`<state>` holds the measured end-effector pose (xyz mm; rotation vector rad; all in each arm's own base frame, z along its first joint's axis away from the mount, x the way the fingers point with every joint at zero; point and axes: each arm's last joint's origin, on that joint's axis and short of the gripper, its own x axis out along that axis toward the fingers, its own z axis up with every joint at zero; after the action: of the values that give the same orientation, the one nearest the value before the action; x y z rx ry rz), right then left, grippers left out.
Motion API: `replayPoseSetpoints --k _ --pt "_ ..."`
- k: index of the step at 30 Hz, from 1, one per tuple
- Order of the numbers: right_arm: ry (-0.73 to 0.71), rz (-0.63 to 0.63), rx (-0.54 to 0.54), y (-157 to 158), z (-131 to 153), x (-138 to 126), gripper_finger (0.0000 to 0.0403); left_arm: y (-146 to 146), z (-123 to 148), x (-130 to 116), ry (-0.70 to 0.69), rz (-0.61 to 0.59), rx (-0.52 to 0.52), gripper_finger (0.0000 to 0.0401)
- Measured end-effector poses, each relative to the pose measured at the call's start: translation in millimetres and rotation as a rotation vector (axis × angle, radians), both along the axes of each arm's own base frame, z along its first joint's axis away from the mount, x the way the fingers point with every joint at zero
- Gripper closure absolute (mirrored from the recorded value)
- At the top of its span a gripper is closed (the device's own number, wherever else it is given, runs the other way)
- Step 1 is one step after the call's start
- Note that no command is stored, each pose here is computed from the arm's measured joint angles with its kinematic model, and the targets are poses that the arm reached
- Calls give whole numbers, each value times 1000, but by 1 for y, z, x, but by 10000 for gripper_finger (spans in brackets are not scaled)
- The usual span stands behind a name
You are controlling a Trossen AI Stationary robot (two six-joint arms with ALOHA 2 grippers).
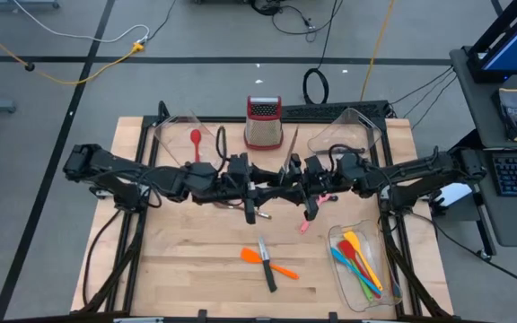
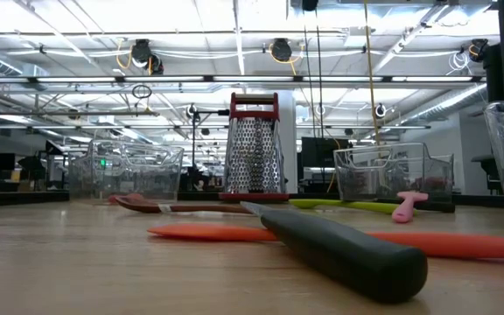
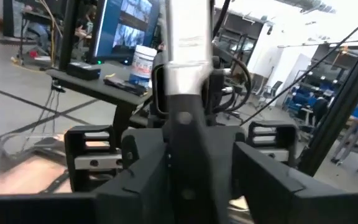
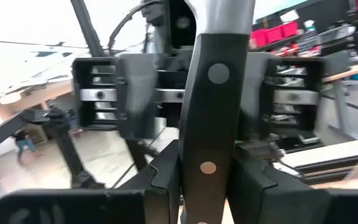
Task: Pick & Place Kitchen Items
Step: Put the top silver kitchen knife into the top right transparent bin
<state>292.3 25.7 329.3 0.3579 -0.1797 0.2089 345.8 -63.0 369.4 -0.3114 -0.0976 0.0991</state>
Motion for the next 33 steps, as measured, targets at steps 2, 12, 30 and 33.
replayPoseSetpoints --k 2,12,30,33 --pt "5 -27 3 -1 1 -2 321 3 3 -5 18 21 8 187" --pt "30 -156 19 -20 -1 0 321 19 18 -47 197 184 70 137" --pt "441 -595 -34 -135 -39 -22 321 99 -12 -70 531 323 104 214" --pt "483 -630 -50 -145 -43 -27 321 114 -21 -75 536 310 79 229"
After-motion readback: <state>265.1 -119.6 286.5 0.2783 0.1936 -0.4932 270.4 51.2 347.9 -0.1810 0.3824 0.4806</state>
